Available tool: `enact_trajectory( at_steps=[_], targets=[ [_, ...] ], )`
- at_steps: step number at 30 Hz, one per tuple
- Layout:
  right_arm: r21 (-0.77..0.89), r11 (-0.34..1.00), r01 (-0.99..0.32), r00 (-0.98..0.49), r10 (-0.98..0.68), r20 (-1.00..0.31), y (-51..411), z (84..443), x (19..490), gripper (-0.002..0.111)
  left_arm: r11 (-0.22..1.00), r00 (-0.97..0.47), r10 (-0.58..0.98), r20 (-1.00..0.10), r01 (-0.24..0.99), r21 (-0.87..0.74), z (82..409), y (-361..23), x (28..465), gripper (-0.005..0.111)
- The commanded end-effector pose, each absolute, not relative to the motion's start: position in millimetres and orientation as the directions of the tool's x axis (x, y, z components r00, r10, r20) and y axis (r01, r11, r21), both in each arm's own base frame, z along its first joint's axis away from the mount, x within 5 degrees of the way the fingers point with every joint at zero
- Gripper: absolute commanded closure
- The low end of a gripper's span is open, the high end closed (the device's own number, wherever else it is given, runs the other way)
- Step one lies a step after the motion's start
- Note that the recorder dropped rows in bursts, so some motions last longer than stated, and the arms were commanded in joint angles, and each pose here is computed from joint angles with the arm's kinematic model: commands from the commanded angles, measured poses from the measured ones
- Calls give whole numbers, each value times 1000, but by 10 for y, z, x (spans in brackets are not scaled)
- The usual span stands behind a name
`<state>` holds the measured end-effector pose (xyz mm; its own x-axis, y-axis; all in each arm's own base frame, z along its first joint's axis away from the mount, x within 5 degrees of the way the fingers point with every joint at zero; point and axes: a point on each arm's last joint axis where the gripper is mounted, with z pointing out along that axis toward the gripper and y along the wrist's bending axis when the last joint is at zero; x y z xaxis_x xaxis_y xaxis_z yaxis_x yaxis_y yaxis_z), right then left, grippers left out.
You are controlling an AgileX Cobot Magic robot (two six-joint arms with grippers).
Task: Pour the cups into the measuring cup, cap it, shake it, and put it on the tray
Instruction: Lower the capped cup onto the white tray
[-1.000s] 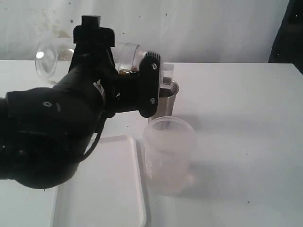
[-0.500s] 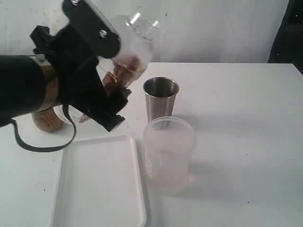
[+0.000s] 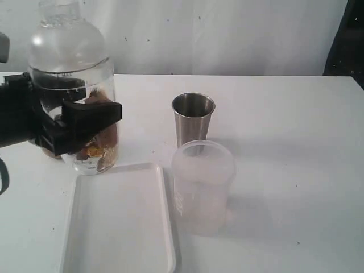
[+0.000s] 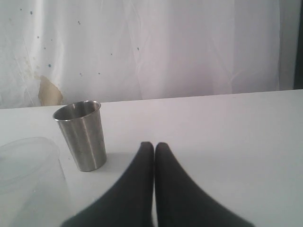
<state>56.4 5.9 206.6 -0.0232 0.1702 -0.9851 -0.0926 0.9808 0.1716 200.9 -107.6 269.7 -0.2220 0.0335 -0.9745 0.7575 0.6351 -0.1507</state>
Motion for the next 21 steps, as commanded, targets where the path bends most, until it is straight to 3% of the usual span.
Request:
enact_trajectory(
  at_steps=[1, 5, 8, 21],
  targets=[
    [174, 980, -99, -18, 173, -985, 61, 2052, 562, 108, 542, -161, -21, -987, 827, -146, 2600, -1032, 1908, 107],
    [174, 980, -99, -18, 173, -985, 61, 2052, 562, 108, 494, -49, 90, -995, 870, 2, 2336, -1037, 1768, 107],
    [174, 980, -99, -18, 173, -985, 61, 2052, 562, 108, 478, 15, 83, -996, 877, 53, 2159, -1038, 1720, 107],
    [174, 980, -99, -18, 173, -985, 61, 2052, 562, 108, 579, -119, 85, -989, 814, -48, 1551, -1036, 2092, 107]
  ],
)
